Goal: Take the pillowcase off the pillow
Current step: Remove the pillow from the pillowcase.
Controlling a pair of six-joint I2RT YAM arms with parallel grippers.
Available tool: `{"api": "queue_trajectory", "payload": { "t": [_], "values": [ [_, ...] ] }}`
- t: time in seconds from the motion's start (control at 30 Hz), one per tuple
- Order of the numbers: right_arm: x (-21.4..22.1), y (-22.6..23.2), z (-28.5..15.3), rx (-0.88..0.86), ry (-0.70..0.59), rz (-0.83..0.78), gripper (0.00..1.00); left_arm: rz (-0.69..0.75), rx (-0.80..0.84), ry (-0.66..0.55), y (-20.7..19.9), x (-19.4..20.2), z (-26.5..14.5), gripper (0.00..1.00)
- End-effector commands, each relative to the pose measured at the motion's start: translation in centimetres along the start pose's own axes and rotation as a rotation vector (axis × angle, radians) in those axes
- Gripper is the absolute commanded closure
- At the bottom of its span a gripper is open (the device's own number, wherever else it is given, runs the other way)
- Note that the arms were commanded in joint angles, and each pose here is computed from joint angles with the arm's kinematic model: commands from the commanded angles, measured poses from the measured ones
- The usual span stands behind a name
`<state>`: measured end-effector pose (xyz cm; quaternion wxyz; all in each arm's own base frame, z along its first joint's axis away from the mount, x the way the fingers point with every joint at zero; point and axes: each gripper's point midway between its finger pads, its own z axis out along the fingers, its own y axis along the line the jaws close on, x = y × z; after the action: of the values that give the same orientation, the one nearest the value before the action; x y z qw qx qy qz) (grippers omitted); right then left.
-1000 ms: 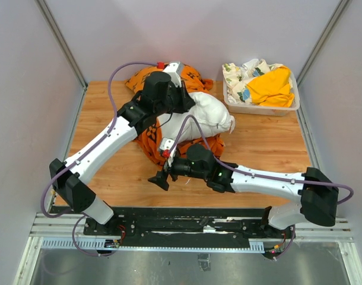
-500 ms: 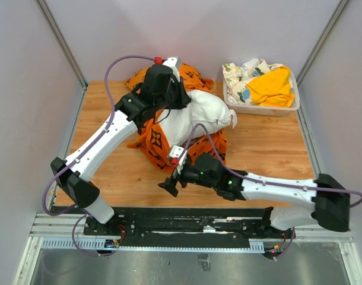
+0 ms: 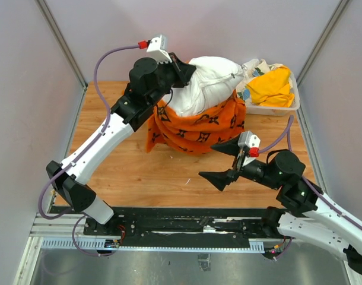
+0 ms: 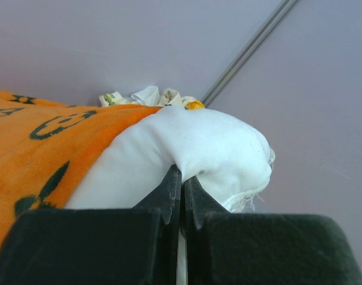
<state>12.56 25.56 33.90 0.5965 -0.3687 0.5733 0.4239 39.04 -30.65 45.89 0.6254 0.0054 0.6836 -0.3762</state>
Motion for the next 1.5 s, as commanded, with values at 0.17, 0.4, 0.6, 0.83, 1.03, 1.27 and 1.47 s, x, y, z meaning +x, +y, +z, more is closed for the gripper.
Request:
{"api": "queue_trajectory", "payload": {
  "t": [0.17, 0.4, 0.6, 0.83, 1.03, 1.27, 1.47],
  "values": [
    [-5.5, -0.4, 3.2, -0.059, -0.056, -0.15, 0.02, 0.0, 0.099, -0.149, -5.0, -2.9, 1.8, 1.0],
    [-6.9, -0.9, 7.0, -0.154, -0.092, -0.19, 0.02, -0.012, 0.143, -0.126, -6.5, -2.6, 2.2, 1.0],
    [-8.3, -5.6, 8.2, -0.092, -0.147, -0.169, 0.02, -0.03, 0.164, -0.118, -7.0, -2.6, 2.1, 1.0],
    [-7.4, -6.0, 10.1, -0.16, -0.128, -0.138, 0.02, -0.022, 0.177, -0.116, -7.2, -2.7, 1.9, 1.0],
    [-3.0, -4.4, 11.3, -0.282, -0.084, 0.047, 0.01, -0.016, 0.173, -0.133, -7.3, -3.3, 1.9, 1.0],
    [3.5, 0.2, 12.1, -0.401, 0.015, 0.192, 0.01, -0.027, 0.162, -0.138, -7.2, -3.2, 2.5, 1.0],
    [10.4, 5.8, 11.7, -0.489, 0.174, 0.272, 0.02, -0.028, 0.144, -0.163, -7.1, -4.1, 2.7, 1.0]
  ]
}}
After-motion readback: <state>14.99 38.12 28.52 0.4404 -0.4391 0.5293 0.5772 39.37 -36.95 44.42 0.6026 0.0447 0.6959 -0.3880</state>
